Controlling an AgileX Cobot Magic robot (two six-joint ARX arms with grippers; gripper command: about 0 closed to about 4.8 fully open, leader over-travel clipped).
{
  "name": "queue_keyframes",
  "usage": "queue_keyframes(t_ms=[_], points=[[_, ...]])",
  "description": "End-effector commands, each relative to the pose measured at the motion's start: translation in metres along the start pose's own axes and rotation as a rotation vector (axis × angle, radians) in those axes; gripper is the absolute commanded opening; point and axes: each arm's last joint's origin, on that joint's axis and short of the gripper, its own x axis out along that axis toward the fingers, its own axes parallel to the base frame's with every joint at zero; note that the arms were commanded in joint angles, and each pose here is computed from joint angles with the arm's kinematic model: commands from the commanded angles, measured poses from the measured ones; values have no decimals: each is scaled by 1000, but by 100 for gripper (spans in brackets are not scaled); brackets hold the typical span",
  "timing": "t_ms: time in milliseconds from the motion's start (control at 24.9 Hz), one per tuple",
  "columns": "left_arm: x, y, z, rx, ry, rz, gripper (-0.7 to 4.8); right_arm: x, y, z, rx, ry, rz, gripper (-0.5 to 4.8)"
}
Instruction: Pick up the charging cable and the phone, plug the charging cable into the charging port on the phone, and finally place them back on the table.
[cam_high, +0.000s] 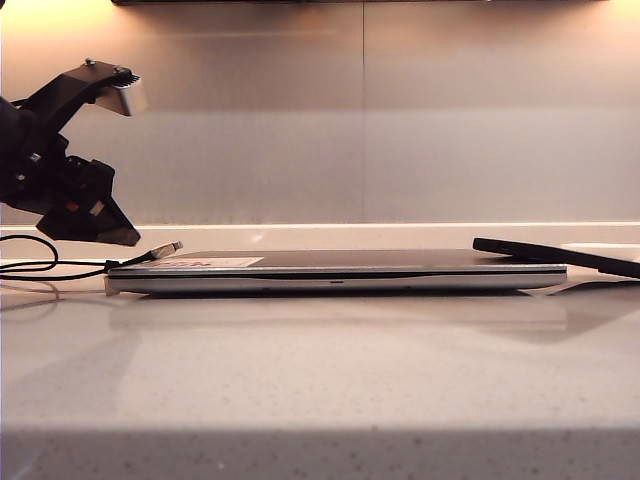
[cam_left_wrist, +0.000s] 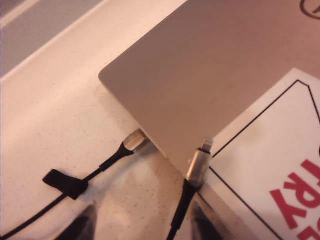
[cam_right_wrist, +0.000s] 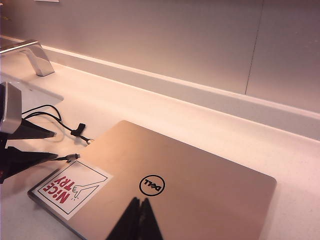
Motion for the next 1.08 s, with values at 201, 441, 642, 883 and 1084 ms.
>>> queue_keyframes(t_ms=[201,441,642,883,1084], points=[[1,1,1,30,-7,4,246,-1,0,4,2,-28,0,-6],[13,-2,-7,26,27,-15,246,-1,0,4,3,-28,0,-6],[21,-3,-11,25,29,-17,246,-1,0,4,3,-28,0,-6],[29,-5,-17,23,43,-24,216,-1,0,4,2,-28,0,-6],[29,-4,-15,24,29,-16,-7,-1,0,4,2,-27,0,-6]])
